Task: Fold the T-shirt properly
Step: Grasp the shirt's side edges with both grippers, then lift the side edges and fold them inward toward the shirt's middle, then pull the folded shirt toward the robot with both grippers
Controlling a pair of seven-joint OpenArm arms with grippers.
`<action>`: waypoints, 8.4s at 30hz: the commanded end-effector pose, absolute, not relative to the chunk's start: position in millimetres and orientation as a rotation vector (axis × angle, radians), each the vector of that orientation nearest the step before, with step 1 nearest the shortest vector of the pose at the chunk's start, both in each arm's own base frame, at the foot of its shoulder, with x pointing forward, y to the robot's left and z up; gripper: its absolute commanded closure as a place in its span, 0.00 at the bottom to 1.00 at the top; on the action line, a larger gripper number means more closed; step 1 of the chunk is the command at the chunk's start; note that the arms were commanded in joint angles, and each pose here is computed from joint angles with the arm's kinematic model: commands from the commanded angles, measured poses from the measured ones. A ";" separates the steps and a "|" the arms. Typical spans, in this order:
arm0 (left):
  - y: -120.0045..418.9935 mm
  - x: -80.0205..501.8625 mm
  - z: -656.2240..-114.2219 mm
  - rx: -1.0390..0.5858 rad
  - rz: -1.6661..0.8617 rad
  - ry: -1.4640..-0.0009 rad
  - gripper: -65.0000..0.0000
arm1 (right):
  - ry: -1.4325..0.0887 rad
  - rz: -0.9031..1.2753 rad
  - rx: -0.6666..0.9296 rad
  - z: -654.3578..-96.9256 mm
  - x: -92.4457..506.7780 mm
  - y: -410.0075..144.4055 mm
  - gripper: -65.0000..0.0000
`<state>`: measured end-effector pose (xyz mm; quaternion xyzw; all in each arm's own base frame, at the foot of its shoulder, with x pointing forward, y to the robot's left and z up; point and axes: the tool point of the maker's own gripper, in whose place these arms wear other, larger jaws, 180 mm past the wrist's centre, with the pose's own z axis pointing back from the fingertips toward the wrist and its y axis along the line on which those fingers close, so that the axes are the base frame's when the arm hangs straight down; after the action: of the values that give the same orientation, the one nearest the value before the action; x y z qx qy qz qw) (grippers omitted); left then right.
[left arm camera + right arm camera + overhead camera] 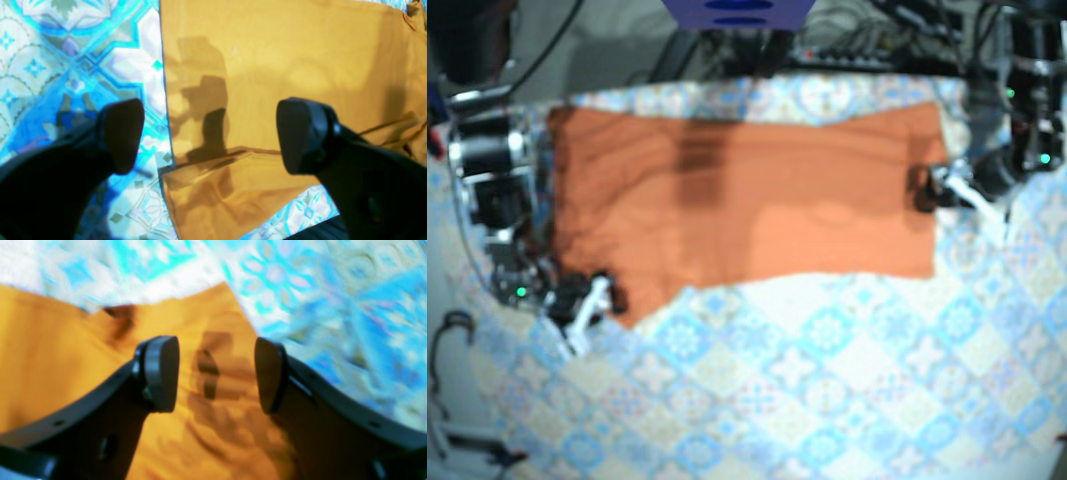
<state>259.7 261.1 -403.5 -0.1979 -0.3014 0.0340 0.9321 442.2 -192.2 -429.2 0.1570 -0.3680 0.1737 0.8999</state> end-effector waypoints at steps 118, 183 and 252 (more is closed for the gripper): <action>298.0 386.0 -418.9 -0.526 0.507 -0.719 0.06 | -0.787 0.322 0.165 -466.8 423.2 -233.2 0.97; 283.2 343.5 -405.9 -0.331 0.168 -0.741 1.00 | -0.919 0.290 0.161 -444.3 407.1 -260.9 0.98; 271.6 241.4 -418.9 -0.057 -0.270 -0.689 1.00 | -0.978 0.340 0.127 -425.7 310.9 -293.5 0.98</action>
<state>233.1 263.2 -429.4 -0.0420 -0.3216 -0.1270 0.9374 299.7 -281.6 -443.0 0.0726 -0.4449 0.1619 0.8778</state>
